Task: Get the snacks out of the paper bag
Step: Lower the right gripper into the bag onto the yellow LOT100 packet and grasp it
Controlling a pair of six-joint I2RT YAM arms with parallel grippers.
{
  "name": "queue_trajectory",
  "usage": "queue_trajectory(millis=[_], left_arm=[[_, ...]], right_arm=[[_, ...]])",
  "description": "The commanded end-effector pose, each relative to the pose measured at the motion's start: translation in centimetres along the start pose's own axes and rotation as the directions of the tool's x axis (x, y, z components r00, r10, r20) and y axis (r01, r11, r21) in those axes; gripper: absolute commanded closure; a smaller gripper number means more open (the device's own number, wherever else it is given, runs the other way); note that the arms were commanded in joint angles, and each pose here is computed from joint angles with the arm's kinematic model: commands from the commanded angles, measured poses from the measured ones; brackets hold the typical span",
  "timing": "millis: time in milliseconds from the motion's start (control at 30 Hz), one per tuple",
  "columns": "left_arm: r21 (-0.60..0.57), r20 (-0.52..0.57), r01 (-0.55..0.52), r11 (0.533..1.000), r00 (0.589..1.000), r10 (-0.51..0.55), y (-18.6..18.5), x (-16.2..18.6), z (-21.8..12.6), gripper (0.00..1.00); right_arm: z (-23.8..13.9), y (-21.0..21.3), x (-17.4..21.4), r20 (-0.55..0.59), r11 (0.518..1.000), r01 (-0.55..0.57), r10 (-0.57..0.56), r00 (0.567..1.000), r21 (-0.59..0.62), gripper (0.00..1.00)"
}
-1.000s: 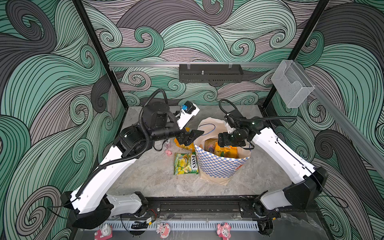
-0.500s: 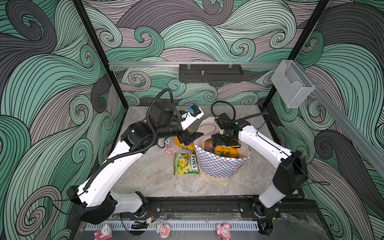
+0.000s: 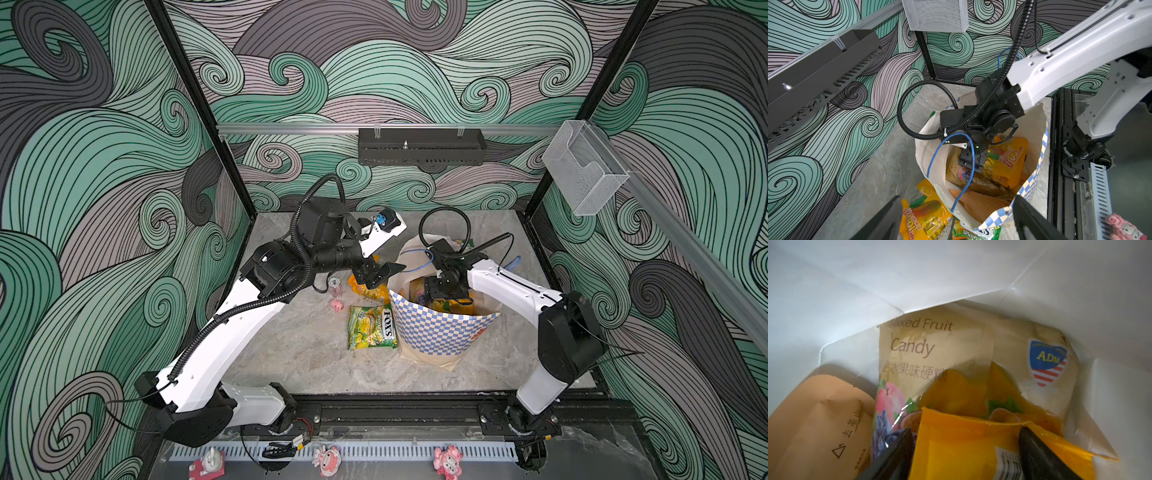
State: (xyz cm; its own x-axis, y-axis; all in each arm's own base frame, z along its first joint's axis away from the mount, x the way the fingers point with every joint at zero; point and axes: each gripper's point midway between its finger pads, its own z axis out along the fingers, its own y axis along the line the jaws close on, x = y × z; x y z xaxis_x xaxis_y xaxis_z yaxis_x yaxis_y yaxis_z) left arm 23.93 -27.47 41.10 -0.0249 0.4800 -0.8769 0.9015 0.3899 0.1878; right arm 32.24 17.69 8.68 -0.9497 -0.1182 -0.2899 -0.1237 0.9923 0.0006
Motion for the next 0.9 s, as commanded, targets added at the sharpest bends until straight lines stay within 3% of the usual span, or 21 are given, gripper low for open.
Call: queue_trajectory(millis=[0, 200, 633, 867], left_arm=[[0.064, -0.013, -0.015, 0.998, 1.0, 0.016, -1.0, 0.5, 0.2, 0.15], [0.059, -0.008, -0.033, 0.998, 0.999, 0.033, -1.0, 0.7, 0.3, 0.02], [0.06, 0.015, -0.027, 0.998, 1.0, 0.027, -1.3, 0.6, -0.2, 0.01], [0.057, 0.044, -0.011, 0.998, 0.999, 0.009, -1.5, 0.3, -0.8, 0.01]], right_arm=[[1.4, 0.7, 1.5, -0.061, 1.0, 0.007, -0.009, 0.998, -0.026, 0.34], [-0.1, 0.7, 0.8, -0.019, 0.999, 0.008, -0.008, 1.0, -0.042, 0.59], [-4.5, 0.7, -0.3, 0.075, 0.995, -0.022, 0.029, 0.997, -0.095, 1.0], [-7.9, 0.4, -1.0, 0.146, 0.992, -0.045, 0.063, 0.987, -0.121, 1.0]])
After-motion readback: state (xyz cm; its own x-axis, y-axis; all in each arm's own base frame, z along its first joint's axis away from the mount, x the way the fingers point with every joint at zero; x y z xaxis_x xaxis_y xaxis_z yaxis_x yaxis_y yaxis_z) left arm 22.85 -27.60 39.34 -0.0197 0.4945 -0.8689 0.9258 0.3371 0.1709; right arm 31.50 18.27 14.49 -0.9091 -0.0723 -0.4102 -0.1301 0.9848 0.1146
